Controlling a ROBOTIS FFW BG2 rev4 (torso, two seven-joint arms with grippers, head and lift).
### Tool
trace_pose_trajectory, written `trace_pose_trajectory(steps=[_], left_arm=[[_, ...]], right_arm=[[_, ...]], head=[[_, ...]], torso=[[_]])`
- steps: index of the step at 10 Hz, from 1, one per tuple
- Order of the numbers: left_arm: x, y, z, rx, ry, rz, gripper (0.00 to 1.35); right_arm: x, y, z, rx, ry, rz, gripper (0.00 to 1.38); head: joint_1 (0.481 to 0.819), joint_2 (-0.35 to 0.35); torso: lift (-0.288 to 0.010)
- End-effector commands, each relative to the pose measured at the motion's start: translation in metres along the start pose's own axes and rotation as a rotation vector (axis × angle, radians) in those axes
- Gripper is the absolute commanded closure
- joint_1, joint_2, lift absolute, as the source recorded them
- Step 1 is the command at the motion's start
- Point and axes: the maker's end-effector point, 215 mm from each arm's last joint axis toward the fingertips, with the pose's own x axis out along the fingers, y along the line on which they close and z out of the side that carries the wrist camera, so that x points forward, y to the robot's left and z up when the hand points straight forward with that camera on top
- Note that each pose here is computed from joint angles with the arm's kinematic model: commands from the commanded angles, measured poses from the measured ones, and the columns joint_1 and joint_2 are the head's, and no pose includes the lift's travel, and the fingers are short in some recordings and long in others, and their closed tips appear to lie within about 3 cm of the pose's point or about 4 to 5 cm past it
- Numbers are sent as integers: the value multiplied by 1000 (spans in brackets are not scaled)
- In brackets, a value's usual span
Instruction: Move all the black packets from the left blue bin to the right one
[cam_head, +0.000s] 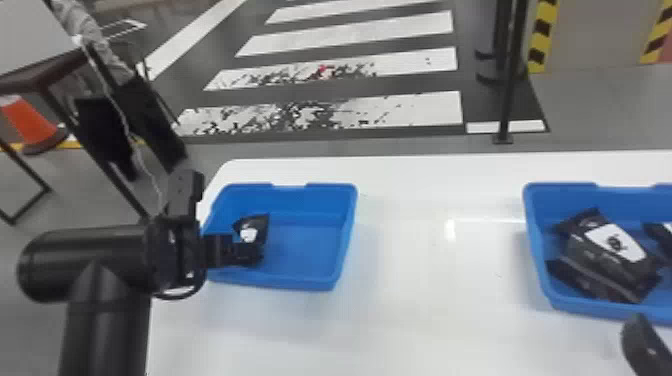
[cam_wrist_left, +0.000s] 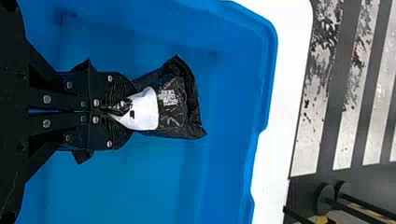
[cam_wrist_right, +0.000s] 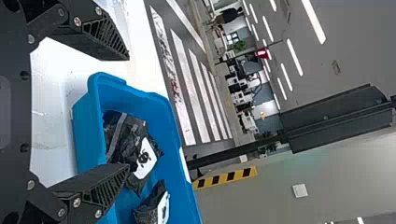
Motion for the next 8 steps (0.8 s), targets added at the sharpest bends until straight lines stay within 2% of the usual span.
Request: trace_pose_trajectory(steps=[1,3,5,6,8], left_arm=[[-18,-22,7,40,-58,-40,1207],[-41,-74,18,104,-153,-155,1207],[-54,-162,20,149,-225,-397,1207],[-66,-197,19,179,-245,-476,1207],[-88,-259,7,222,-256,-627,1207]], right_arm=[[1,1,3,-2,-5,5,226],[4,7,8,8,-19,28,228],[14,24,21,21,-54,104,228],[20,36,25,35,-62,158,231],[35,56,24,68,-60,242,231]], head=[[695,281],[695,254],[695,185],[695,130],[695,70]], torso=[[-185],[-185],[-185],[-185],[-185]])
